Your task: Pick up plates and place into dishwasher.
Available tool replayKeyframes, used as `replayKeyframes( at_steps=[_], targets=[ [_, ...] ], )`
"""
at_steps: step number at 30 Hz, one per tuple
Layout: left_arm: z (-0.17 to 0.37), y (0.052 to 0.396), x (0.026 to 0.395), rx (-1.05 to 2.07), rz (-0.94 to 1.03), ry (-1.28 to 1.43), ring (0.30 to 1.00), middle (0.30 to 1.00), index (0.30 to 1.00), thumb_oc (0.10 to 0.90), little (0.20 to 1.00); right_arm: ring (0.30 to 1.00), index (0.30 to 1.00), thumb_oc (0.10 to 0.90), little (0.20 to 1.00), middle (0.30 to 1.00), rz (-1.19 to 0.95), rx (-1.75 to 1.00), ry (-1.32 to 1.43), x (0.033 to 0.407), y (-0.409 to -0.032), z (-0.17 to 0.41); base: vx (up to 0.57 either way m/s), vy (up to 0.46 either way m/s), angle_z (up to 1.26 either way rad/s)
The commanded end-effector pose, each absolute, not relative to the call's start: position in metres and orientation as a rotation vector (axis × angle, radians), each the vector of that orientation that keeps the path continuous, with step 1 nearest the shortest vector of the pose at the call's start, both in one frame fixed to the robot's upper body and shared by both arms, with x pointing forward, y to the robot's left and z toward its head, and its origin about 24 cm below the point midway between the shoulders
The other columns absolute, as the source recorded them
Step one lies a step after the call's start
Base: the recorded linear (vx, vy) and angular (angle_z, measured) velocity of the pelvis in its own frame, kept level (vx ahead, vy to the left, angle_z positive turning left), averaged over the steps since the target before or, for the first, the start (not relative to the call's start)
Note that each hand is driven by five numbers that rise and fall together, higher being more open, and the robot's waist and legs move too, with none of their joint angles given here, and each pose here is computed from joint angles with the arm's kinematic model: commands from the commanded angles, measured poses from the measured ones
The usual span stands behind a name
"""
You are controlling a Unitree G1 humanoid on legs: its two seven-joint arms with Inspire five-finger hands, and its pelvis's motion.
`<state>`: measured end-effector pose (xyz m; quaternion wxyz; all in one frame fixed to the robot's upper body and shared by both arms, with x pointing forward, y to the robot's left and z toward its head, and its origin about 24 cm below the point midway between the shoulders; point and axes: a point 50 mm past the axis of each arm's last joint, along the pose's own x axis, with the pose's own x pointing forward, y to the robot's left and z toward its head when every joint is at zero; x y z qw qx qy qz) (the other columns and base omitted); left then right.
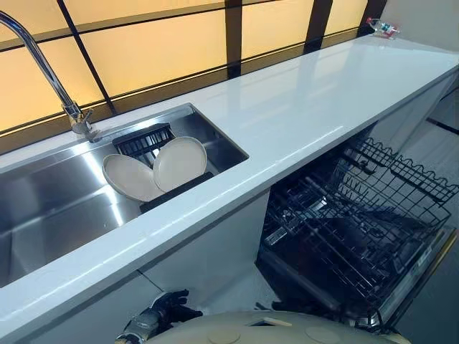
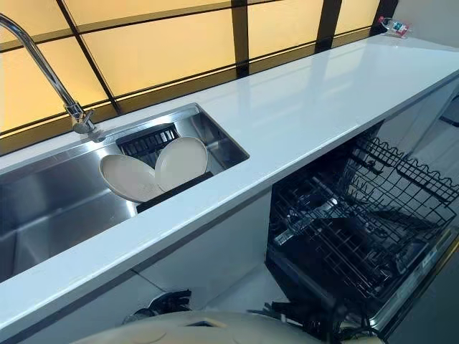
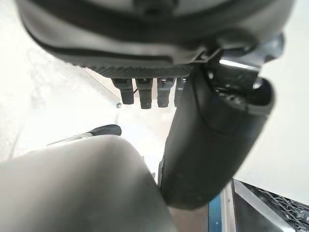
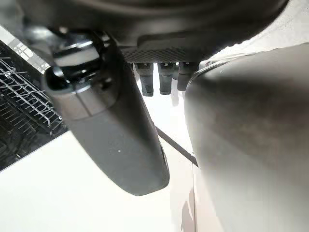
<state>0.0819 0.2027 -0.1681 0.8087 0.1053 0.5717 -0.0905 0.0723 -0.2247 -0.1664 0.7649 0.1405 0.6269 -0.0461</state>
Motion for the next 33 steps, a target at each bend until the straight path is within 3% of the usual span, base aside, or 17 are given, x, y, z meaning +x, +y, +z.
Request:
replayKeyframes(
  at_steps=[1,29,33],
  targets=[
    [-0.1676,0.1945,0.0941,0.171,-0.193,1.204,0.9,0.9,0.9,0.8,0.9,0.9,0.9,0.8,0.9,0.9,-0.051,0.361,1.444,0.0632,-0.2029,-0.1715,-0.17,0.09,-0.47],
    [-0.1679,0.1963,0.0921,0.113,-0.161,1.217,0.9,0.9,0.9,0.8,0.9,0.9,0.9,0.8,0.9,0.9,-0.048,0.353,1.449,0.0631,-0.2038,-0.1713,0.0,0.0,0.0],
    [-0.1648,0.1964,0.1,-0.013,-0.11,1.151,0.9,0.9,0.9,0.8,0.9,0.9,0.9,0.8,0.9,0.9,-0.045,0.349,1.454,0.0651,-0.2046,-0.1708,0.0,0.0,0.0]
  ],
)
